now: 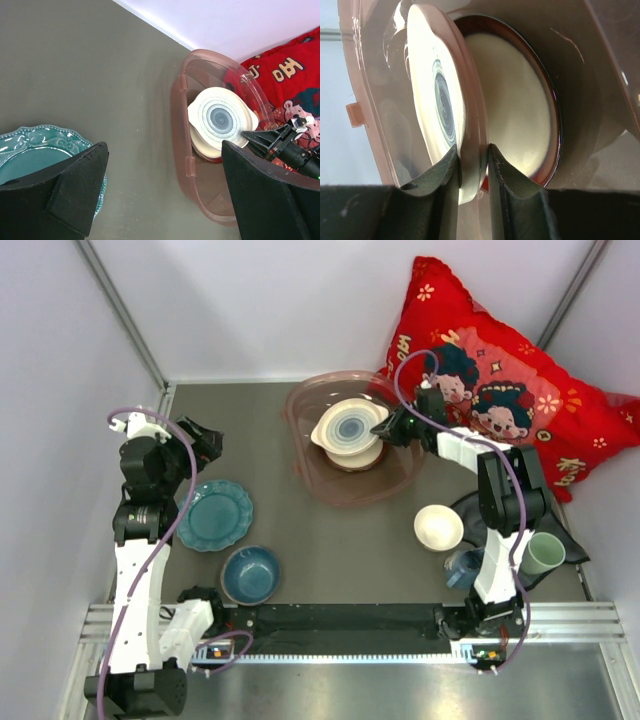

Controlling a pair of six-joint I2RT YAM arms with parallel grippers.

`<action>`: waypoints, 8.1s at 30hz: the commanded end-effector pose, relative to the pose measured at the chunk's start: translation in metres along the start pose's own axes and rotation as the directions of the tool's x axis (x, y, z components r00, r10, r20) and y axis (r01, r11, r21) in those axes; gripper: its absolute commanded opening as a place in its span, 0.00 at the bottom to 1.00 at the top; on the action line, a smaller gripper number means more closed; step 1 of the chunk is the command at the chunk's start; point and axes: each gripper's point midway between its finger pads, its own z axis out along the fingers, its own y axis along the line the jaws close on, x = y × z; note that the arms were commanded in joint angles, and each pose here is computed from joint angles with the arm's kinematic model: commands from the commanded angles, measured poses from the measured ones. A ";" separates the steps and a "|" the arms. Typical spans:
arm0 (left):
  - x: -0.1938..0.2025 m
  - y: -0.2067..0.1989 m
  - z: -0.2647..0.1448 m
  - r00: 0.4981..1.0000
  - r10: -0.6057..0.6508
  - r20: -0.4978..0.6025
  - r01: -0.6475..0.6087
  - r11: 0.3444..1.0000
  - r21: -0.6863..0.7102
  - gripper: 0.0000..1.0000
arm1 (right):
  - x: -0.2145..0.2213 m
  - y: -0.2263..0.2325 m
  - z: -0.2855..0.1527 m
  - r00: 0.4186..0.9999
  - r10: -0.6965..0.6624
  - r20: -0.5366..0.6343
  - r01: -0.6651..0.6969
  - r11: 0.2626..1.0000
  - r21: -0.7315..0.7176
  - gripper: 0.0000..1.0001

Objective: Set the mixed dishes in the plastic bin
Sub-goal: Place the plate in the plastic bin, then pick up the plate at the center of the board.

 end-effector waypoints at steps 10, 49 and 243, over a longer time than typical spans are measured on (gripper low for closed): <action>-0.003 -0.002 -0.001 1.000 0.006 0.026 -0.007 1.000 0.021 0.99 | -0.023 0.052 -0.026 0.995 -0.049 0.086 0.064 0.982 -0.179 0.00; 0.002 0.001 -0.001 1.000 0.001 0.022 -0.001 1.000 0.020 0.99 | -0.011 0.019 -0.008 0.997 -0.082 0.001 0.082 0.996 -0.047 0.69; 0.009 0.013 0.000 1.000 0.025 -0.002 -0.025 0.999 -0.024 0.98 | 0.338 0.221 0.053 0.802 -0.455 -0.387 0.276 0.857 -0.435 0.00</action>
